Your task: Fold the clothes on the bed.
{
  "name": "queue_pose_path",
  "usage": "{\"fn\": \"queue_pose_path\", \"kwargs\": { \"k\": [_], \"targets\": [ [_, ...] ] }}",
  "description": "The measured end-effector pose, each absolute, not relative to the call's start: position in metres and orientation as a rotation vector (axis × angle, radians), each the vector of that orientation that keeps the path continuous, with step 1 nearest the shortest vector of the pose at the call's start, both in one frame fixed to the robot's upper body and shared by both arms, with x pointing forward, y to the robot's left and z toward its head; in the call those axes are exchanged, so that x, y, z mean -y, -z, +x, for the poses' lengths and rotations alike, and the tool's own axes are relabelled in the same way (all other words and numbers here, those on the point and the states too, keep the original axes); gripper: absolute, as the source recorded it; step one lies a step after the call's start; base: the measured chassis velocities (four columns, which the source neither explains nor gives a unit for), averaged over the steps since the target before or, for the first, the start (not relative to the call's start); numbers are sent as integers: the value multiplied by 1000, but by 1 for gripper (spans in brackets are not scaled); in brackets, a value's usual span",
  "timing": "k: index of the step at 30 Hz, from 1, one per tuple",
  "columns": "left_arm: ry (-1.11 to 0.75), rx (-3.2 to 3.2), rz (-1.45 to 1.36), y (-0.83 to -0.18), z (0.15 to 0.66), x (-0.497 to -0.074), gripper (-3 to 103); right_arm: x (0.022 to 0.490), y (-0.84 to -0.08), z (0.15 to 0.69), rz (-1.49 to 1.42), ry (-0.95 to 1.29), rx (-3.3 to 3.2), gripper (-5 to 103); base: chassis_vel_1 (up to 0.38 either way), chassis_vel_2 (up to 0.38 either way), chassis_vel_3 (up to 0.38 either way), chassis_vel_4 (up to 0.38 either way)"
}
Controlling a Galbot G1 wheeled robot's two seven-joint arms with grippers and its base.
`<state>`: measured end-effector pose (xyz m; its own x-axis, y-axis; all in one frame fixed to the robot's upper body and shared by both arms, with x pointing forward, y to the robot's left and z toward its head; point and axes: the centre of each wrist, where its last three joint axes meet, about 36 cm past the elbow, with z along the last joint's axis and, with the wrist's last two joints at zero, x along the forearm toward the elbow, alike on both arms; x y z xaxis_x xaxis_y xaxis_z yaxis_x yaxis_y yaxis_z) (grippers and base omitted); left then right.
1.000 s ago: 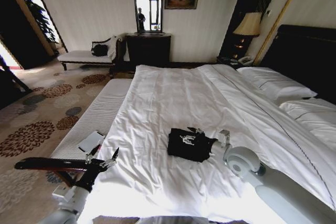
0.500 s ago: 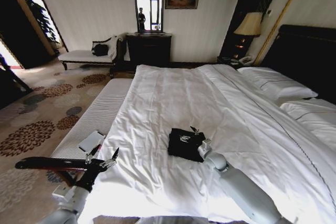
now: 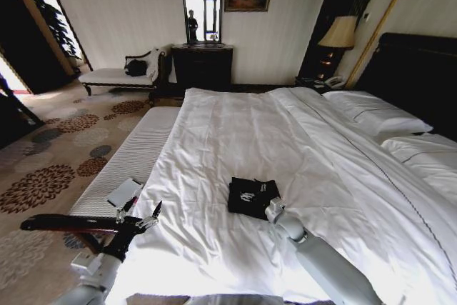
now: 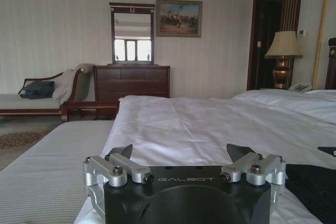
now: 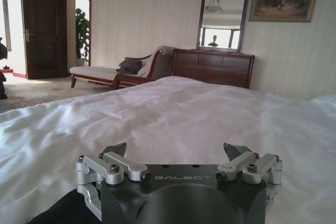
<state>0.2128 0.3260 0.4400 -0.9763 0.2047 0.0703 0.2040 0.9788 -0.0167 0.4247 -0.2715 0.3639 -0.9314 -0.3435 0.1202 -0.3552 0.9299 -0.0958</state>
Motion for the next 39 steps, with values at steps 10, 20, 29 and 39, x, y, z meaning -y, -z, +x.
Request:
{"fn": "queue_pose_path", "kwargs": {
  "k": [10, 20, 29, 39],
  "targets": [
    [-15, 3053, -316, -440, 213, -326, 100, 361, -399, 368, 224, -429, 3091, 100, 0, 0, 0, 0],
    [-14, 3054, -316, -440, 213, -326, 100, 408, -402, 287, -128, -397, 3119, 100, 0, 0, 0, 0],
    [-14, 3053, -316, -440, 213, -326, 100, 384, -388, 240, -194, -271, 3124, 100, 0, 0, 0, 0],
    [-14, 3054, -316, -440, 213, -326, 100, 375, -387, 232, -178, -247, 3142, 100, 0, 0, 0, 0]
  ]
}}
